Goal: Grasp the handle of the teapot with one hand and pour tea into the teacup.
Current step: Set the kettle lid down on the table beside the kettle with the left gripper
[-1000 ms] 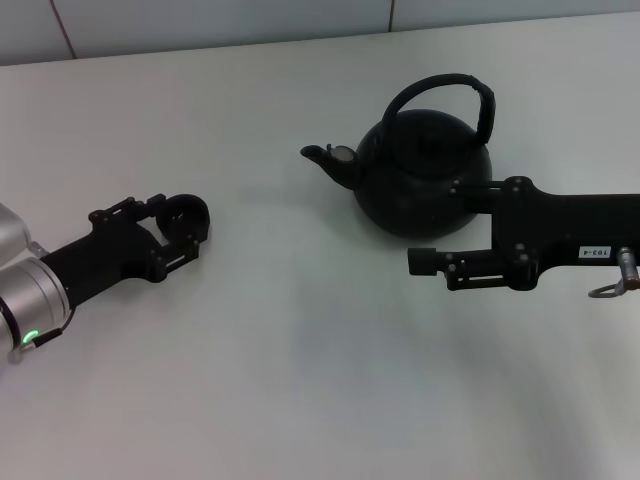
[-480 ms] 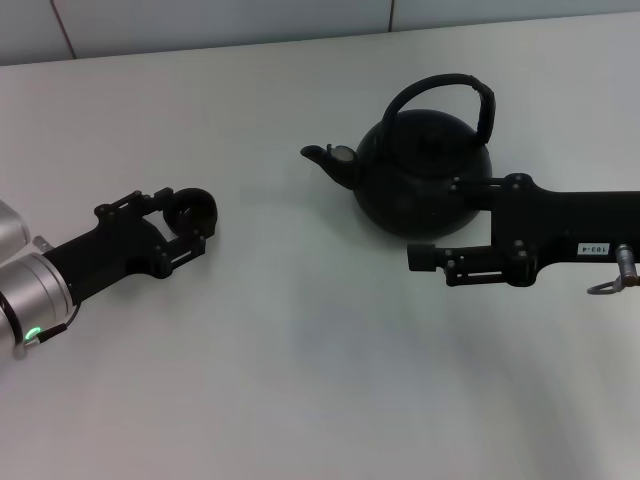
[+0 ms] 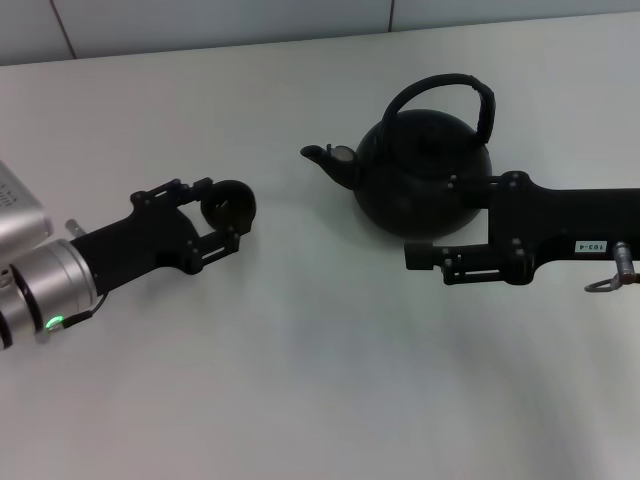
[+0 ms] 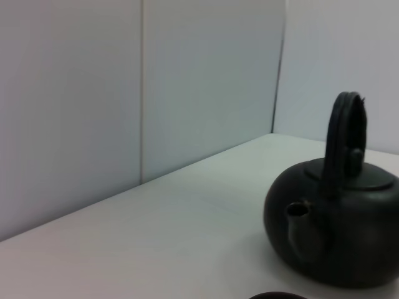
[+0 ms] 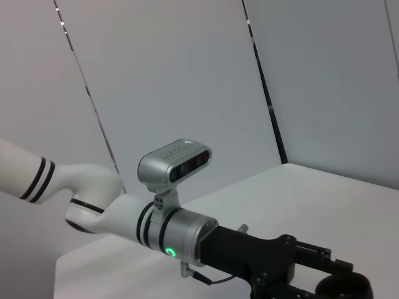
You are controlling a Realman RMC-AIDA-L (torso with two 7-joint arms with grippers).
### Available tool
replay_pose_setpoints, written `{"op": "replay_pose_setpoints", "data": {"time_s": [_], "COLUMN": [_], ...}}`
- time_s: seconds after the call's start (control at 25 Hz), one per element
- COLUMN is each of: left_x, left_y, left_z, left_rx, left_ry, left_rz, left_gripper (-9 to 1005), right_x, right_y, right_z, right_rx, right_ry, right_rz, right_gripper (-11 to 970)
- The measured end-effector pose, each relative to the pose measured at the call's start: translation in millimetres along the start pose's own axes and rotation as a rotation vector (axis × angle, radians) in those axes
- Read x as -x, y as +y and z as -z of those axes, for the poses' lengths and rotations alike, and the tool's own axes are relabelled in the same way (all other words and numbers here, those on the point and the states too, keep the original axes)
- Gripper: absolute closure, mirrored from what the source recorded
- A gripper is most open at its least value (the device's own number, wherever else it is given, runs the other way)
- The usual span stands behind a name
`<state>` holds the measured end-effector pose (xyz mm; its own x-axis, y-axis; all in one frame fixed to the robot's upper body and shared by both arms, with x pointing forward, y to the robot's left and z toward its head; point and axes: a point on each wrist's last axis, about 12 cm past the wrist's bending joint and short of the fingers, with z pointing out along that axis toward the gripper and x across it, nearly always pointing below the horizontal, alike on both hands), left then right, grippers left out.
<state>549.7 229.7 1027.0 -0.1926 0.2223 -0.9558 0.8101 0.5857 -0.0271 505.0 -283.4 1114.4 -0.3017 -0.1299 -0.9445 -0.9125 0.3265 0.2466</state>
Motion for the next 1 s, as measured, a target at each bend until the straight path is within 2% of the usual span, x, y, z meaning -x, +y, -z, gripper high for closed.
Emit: {"op": "replay_pose_setpoints", "data": {"time_s": [0.36, 1.0], "left_x": [7.0, -0.6], "left_y": [-3.4, -8.8], "left_z": [-9.1, -8.5], "left_rx": [-0.056, -0.081], "left_ry": [0.006, 0.051], "left_rz": [-0.033, -0.047], "left_gripper": [312, 312], "right_x": [-0.4, -0.3], "right_y": [1.2, 1.4], "right_z": [-1.3, -3.1], "right_rx": [0.013, 0.018], "right_ry": [0.003, 0.009], "right_rz": [0.0, 0.001], "right_gripper": [216, 218]}}
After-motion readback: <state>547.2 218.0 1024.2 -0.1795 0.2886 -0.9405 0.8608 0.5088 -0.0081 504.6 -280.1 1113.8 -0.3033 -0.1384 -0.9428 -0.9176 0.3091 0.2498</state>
